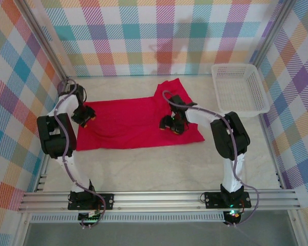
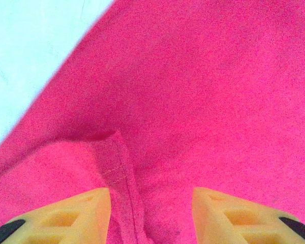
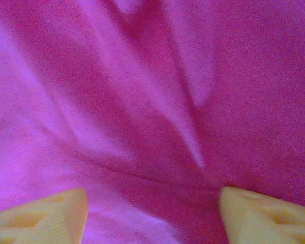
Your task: Fold the inside-out t-shirt
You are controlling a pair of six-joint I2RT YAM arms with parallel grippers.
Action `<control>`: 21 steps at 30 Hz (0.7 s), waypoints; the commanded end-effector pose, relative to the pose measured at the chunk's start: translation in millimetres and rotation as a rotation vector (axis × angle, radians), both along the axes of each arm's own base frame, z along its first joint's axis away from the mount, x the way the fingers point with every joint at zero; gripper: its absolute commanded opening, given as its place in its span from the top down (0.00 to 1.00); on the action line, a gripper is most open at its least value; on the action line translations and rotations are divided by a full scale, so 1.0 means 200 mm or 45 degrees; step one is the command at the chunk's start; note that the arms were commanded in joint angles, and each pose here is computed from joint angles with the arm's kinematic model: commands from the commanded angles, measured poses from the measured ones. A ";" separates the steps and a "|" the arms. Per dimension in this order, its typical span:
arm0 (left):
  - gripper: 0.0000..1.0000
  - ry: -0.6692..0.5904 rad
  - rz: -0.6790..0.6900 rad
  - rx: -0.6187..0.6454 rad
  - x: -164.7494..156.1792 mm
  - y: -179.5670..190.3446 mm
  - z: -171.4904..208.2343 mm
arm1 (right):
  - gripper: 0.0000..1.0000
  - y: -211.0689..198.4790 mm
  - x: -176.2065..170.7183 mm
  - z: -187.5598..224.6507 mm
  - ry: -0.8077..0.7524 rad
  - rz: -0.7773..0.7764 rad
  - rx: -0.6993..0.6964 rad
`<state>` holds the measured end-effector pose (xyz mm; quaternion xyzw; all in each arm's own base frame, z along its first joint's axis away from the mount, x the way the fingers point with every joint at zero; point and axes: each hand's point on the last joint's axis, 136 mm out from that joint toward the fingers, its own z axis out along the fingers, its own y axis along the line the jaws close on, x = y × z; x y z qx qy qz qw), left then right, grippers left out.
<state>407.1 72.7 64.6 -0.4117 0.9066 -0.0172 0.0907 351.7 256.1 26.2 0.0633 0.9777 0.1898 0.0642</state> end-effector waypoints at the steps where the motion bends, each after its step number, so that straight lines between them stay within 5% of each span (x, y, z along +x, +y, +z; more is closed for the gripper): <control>1: 0.54 0.071 -0.036 0.092 0.05 0.06 0.00 | 0.30 -0.08 -0.06 -0.10 0.049 -0.056 -0.044; 6: 0.55 0.054 -0.054 0.132 0.06 0.07 0.10 | 0.30 -0.07 -0.04 0.04 -0.015 -0.013 -0.033; 11: 0.55 -0.153 -0.063 0.039 -0.09 -0.15 0.26 | 0.30 -0.02 0.04 0.16 -0.090 0.017 0.005; 15: 0.54 -0.185 -0.040 -0.171 -0.24 -0.34 0.11 | 0.30 -0.05 0.07 0.08 -0.051 0.018 -0.080; 21: 0.53 -0.050 0.050 -0.138 -0.42 -0.21 -0.14 | 0.30 -0.20 -0.11 -0.13 0.113 -0.023 -0.222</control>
